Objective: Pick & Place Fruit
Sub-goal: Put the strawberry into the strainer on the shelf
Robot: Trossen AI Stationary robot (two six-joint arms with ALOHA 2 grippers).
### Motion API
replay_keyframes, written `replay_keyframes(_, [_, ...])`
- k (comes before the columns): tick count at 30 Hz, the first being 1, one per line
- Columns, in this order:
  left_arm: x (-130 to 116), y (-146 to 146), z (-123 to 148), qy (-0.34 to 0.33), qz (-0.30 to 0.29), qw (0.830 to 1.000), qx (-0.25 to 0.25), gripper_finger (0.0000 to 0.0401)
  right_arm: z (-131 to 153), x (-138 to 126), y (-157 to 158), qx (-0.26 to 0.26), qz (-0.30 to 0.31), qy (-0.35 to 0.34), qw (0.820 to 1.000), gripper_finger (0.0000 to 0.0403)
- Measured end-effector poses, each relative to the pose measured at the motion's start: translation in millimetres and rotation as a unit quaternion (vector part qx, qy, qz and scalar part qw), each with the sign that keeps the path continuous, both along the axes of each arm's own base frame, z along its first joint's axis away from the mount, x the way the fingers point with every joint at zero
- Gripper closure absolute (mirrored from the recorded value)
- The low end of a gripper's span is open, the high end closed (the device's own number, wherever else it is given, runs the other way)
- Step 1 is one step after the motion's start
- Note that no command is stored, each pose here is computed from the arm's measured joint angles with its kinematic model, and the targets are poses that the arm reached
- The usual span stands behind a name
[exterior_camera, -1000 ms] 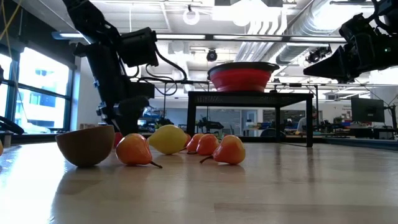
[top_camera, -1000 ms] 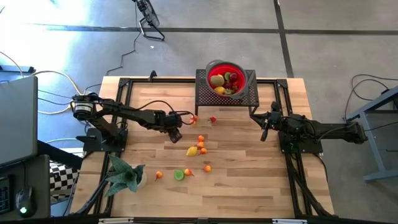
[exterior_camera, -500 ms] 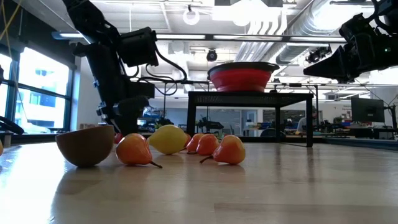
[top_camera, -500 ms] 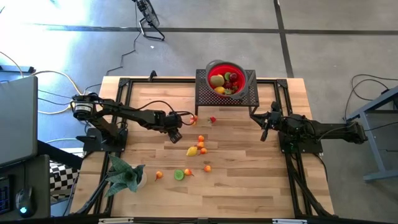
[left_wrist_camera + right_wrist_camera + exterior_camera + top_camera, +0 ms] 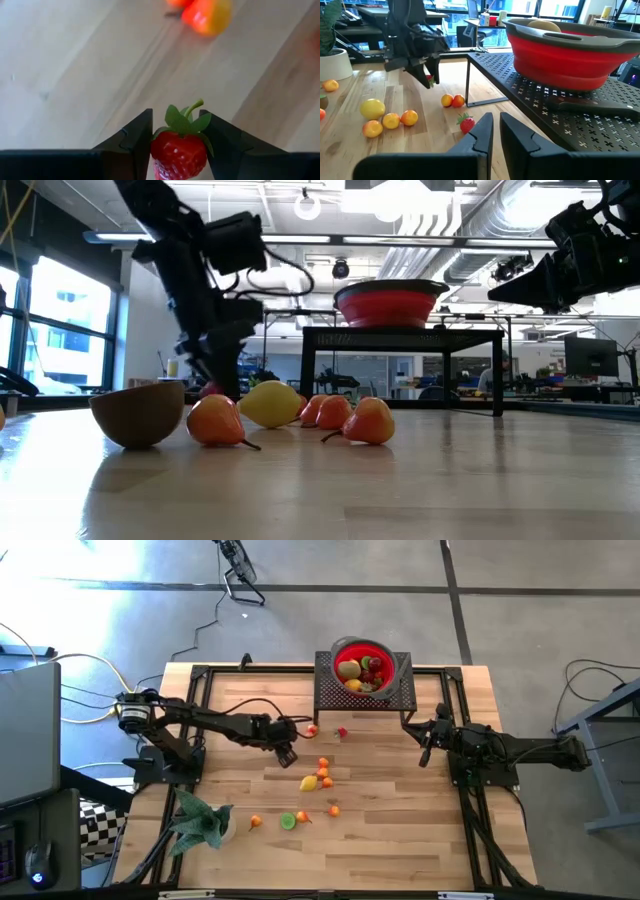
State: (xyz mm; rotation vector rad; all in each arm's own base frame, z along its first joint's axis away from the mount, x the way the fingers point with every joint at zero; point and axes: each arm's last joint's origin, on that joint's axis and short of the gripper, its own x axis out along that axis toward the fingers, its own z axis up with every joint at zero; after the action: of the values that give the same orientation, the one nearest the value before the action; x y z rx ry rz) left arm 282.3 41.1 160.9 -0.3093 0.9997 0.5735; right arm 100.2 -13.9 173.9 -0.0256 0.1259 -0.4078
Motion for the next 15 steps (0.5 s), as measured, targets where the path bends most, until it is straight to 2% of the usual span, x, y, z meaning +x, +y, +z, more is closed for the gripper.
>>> replay_keyframes(8, [24,3,37,-0.047,-0.034,0.998,0.021,0.0253,0,0,0,0.000,0.000,0.000,1.000,0.0377])
replay_keyframes(15, [49,5,90,-0.113,-0.080,0.988,0.065,0.0253,0,0,0,0.000,0.000,0.000,1.000,0.0377])
